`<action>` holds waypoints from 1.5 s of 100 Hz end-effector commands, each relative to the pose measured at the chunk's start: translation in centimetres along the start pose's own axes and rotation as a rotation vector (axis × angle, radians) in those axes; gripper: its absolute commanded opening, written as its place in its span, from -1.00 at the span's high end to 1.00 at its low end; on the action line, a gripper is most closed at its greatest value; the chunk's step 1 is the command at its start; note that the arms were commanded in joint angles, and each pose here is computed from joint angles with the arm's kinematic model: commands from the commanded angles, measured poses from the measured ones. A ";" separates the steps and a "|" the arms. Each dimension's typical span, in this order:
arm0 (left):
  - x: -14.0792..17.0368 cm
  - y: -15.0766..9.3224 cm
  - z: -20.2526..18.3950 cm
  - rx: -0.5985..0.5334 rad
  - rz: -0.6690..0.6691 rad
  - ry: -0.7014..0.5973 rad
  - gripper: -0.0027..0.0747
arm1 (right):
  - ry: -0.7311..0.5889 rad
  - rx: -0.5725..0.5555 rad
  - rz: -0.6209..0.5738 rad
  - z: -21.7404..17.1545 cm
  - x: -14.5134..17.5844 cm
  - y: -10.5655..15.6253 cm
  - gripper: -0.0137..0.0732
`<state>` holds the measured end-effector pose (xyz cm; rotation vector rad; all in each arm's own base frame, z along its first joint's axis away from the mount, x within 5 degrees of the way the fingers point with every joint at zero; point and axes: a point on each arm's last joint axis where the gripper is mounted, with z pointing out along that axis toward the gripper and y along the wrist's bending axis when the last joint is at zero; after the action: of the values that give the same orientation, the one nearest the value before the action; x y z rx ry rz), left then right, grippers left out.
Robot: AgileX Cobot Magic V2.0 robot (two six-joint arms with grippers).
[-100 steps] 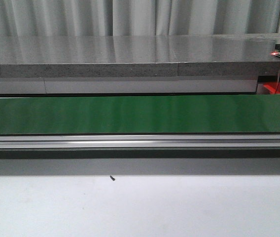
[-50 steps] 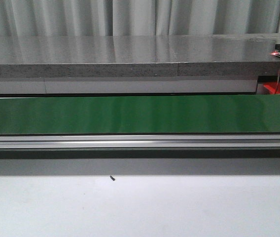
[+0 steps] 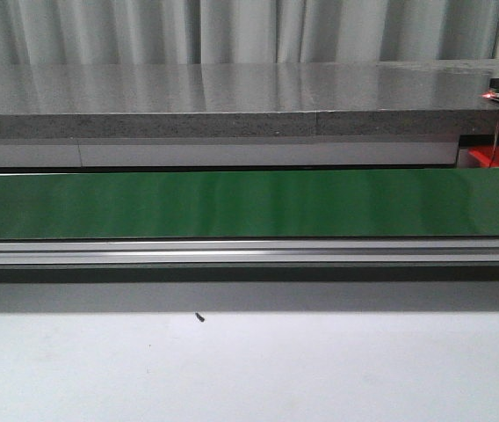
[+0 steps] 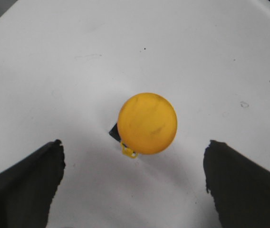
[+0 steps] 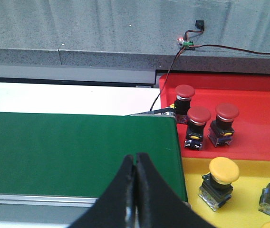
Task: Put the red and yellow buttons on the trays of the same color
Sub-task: 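Lift the red button and set it on the belt's start, open left gripper, then grasp the last yellow button with the left gripper and lift it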
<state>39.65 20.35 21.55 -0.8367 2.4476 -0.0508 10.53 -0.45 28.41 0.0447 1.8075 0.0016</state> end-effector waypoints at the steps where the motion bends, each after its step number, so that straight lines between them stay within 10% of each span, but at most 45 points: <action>1: -2.0 -0.7 -2.0 0.021 0.008 -0.110 -0.53 | -0.082 0.028 0.001 -0.2 -1.3 -0.2 0.97; 29: -2.2 -0.3 0.5 0.017 -0.001 -0.127 -0.46 | -0.082 0.028 0.001 -0.2 -1.3 -0.2 0.97; 66: -2.5 -0.3 0.7 0.017 0.000 -0.164 0.57 | -0.082 0.028 0.001 -0.2 -1.3 -0.2 0.97; 150: 4.4 -5.4 -11.0 0.107 0.208 -0.256 0.61 | -0.082 0.028 0.001 -0.2 -1.3 -0.2 0.97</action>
<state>34.71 13.05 26.64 -0.5410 2.3848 -0.0023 10.53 -0.45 28.41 0.0447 1.8075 0.0016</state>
